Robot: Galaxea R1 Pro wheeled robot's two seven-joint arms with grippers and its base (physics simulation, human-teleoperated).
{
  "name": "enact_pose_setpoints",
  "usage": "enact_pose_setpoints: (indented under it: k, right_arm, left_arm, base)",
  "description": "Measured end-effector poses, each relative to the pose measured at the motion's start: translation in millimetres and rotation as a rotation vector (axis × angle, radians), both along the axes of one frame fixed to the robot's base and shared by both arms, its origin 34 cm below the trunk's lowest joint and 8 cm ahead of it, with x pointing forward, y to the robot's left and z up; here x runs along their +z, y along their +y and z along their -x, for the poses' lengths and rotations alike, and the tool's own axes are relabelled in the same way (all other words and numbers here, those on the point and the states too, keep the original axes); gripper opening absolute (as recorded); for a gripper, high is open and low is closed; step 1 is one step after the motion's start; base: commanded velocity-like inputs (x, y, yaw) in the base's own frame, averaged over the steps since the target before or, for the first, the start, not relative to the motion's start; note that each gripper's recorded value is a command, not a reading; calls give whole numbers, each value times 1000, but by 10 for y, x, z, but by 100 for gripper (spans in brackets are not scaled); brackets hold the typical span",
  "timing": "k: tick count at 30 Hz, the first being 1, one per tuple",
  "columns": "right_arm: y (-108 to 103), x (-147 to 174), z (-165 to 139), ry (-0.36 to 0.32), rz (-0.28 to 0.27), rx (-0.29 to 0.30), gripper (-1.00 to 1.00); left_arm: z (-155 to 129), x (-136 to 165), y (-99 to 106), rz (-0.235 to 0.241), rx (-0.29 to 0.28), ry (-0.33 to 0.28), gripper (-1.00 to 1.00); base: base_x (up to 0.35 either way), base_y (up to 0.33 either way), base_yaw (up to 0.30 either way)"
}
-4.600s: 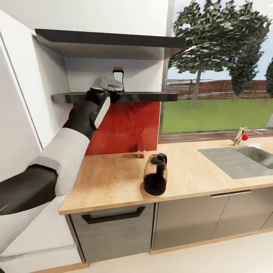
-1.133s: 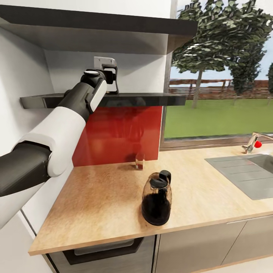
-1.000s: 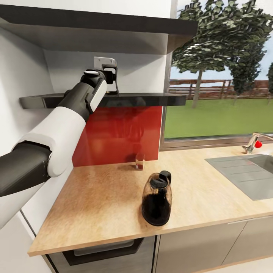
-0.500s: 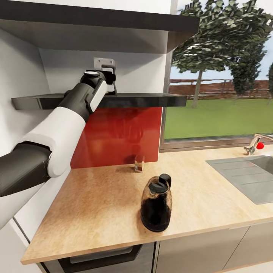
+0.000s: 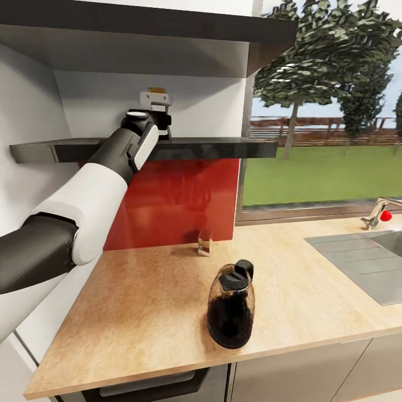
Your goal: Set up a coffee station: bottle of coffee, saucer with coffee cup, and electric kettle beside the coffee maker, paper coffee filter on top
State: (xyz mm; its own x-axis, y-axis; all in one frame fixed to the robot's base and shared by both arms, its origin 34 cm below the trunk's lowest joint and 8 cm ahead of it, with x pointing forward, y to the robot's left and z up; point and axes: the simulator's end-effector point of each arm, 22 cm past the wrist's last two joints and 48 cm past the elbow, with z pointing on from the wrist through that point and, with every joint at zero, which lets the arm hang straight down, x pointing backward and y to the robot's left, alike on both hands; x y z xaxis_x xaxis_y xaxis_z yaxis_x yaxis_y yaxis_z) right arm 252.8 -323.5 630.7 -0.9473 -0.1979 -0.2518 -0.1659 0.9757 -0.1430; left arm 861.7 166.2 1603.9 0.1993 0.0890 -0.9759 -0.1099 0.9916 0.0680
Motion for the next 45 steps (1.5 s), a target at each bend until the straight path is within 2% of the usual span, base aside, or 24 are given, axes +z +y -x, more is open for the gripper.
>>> enact_pose_setpoints:
  k: [23,42,43,45]
  right_arm:
    - [0,0,1,0,0,0,100]
    - [0,0,0,0,0,0,100]
    - [0,0,0,0,0,0,100]
    - [0,0,0,0,0,0,100]
  left_arm:
    - [0,-4,-2,1,0,0,100]
    - [-12,-36,1,1,0,6,100]
    - [-13,-38,2,1,0,7,-100]
    - [-17,-47,-5,3,-3,9,-100]
  base:
    - [86,-11,0]
    - [8,0,0]
    - [0,0,0]
    - [0,0,0]
